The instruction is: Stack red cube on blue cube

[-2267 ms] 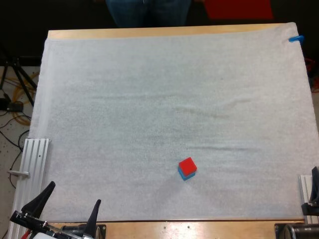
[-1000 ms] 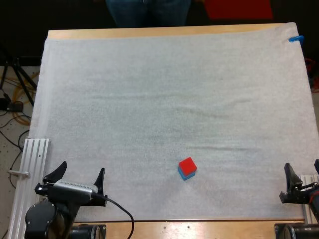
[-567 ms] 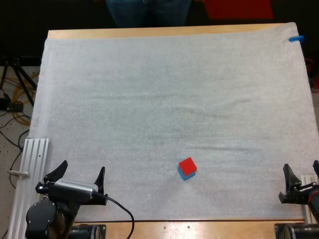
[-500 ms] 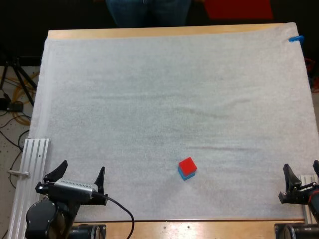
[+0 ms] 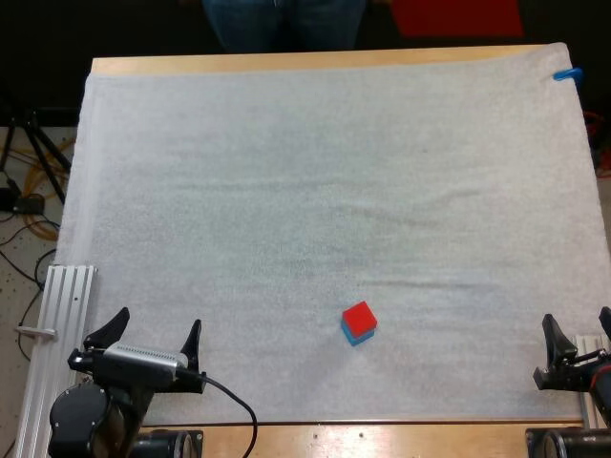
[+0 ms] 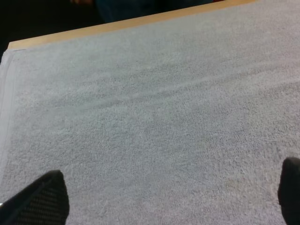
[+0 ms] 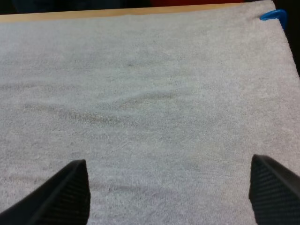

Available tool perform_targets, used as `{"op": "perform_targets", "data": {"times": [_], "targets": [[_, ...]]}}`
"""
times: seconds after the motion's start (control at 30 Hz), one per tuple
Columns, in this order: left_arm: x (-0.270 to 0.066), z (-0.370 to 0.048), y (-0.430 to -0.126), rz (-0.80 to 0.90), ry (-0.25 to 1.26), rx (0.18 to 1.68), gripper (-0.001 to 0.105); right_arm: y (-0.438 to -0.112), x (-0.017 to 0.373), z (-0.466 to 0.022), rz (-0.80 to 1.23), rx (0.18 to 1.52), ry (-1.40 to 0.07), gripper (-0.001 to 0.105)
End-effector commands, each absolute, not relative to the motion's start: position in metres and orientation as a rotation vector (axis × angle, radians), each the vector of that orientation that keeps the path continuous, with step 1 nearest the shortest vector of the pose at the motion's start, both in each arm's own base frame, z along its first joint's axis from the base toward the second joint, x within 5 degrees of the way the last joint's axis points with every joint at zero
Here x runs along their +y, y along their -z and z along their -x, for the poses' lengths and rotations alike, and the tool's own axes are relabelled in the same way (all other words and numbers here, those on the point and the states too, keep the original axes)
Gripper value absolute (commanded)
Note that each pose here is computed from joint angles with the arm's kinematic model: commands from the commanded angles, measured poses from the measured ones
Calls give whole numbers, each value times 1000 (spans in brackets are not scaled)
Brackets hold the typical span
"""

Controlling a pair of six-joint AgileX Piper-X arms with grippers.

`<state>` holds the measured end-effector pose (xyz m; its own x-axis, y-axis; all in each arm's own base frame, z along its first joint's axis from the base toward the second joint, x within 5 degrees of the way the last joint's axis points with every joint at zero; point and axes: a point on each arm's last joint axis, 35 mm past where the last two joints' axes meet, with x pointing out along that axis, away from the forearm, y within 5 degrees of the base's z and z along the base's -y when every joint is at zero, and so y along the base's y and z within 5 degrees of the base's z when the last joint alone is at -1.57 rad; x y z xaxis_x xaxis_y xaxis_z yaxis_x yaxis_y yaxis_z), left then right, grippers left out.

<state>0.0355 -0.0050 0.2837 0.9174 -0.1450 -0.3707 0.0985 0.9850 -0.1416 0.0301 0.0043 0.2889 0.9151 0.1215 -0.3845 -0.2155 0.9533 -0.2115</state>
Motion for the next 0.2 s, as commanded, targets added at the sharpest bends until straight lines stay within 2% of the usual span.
{"op": "perform_targets", "data": {"times": [0.0,0.17], "targets": [[-4,-38,-285,127,114,383,87,-290,5,-32,260,379,-186,69],[-4,-38,-285,127,114,383,87,-290,5,-32,260,379,-186,69]]}}
